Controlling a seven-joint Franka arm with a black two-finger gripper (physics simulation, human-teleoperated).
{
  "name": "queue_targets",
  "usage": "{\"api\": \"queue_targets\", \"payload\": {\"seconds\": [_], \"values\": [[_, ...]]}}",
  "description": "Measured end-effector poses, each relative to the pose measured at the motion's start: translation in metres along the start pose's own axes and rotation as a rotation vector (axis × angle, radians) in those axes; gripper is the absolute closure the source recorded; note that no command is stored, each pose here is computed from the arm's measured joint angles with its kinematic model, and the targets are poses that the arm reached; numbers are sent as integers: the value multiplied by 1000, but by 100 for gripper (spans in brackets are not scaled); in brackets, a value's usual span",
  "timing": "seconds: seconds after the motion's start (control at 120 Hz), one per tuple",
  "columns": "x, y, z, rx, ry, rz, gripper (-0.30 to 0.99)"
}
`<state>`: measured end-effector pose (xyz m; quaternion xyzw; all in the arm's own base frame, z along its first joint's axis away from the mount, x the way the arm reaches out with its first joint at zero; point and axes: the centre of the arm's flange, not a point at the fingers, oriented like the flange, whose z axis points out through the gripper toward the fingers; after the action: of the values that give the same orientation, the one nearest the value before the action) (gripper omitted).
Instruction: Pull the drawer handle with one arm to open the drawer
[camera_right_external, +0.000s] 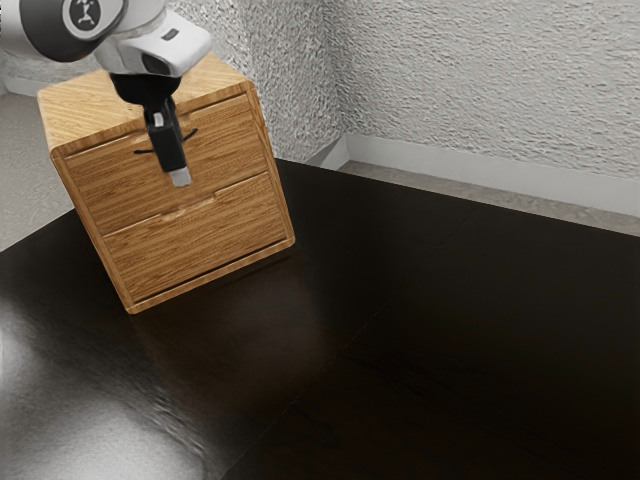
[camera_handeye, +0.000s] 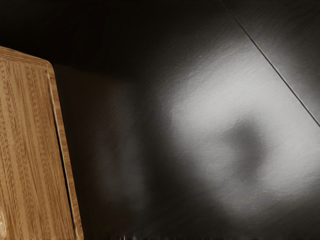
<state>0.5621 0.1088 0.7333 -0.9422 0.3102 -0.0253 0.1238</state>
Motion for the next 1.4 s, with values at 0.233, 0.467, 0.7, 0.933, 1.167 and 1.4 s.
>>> {"api": "queue_targets", "payload": {"seconds": [0.233, 0.467, 0.7, 0.933, 1.167, 1.4], "values": [[8, -36, 24, 53, -54, 5, 9], [8, -64, 37, 84, -60, 15, 34], [3, -92, 47, 114, -53, 8, 37], [-7, -118, 74, 103, -48, 1, 36], [-11, -131, 87, 105, -23, 8, 34], [-6, -128, 93, 89, -7, 32, 38]]}}
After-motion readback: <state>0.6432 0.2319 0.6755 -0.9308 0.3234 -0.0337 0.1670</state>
